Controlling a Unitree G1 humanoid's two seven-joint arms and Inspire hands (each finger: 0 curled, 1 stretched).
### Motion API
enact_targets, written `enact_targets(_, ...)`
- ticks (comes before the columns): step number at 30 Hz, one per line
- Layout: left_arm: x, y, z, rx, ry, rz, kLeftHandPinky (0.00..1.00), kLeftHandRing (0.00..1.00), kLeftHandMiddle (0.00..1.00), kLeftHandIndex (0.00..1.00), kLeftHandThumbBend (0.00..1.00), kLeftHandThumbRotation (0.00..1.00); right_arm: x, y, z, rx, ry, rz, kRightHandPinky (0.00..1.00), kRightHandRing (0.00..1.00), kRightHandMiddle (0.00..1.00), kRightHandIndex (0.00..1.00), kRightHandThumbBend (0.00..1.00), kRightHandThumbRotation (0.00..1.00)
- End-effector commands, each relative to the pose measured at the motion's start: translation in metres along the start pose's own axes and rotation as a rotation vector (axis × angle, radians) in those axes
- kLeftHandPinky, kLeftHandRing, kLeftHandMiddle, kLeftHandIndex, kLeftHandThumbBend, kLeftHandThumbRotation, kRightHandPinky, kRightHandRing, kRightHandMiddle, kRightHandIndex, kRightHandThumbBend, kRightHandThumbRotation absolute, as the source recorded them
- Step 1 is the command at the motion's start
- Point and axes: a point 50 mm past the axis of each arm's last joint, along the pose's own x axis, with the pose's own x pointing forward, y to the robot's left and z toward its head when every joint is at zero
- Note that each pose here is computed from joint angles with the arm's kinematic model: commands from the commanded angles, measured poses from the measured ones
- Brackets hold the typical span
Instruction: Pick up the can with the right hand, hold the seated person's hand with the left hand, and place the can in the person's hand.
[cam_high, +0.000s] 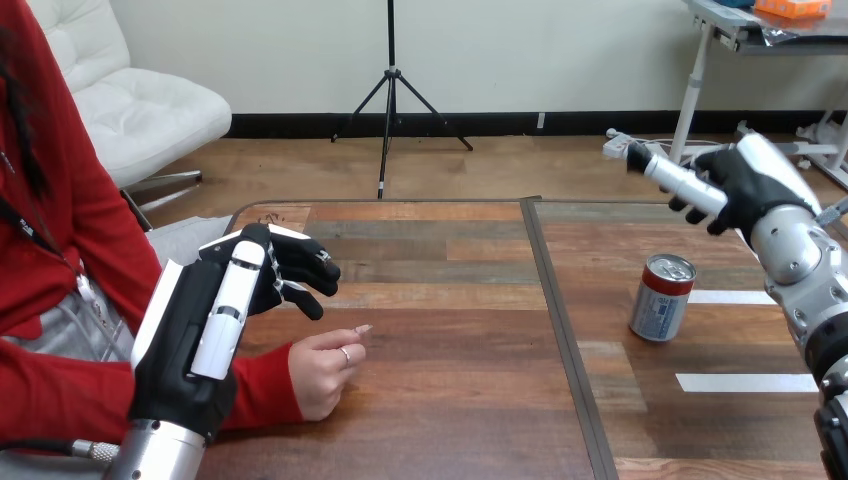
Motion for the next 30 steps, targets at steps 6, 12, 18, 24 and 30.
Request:
enact_targets(6,0.012,0.002,0.013,0.007,-0.076,-0.01,0.39,0.52,0.52,0.47,0.09,1.0,0.001,-0.005,0.0,-0.059,0.031,0.062,0.7,0.8,0.82,0.81,1.0,0.85)
enact_targets(12,0.011,0.002,0.013,0.014,-0.077,-0.009,0.39,0.52,0.52,0.47,0.09,1.0,0.0,-0.001,-0.003,-0.064,0.048,0.084,0.73,0.84,0.86,0.86,1.0,0.75)
enact_targets(18,0.011,0.002,0.013,0.014,-0.074,-0.007,0.4,0.52,0.52,0.47,0.12,1.0,-0.001,0.002,-0.007,-0.062,0.05,0.103,0.76,0.88,0.9,0.88,1.0,0.67)
enact_targets(24,0.011,0.002,0.013,0.022,-0.074,-0.009,0.4,0.52,0.52,0.47,0.13,1.0,-0.002,0.006,-0.01,-0.098,0.068,0.119,0.77,0.88,0.91,0.89,1.0,0.59)
enact_targets(30,0.011,0.001,0.013,0.018,-0.072,-0.006,0.4,0.52,0.52,0.47,0.15,1.0,-0.002,0.008,-0.012,-0.112,0.072,0.133,0.76,0.88,0.91,0.9,1.0,0.56)
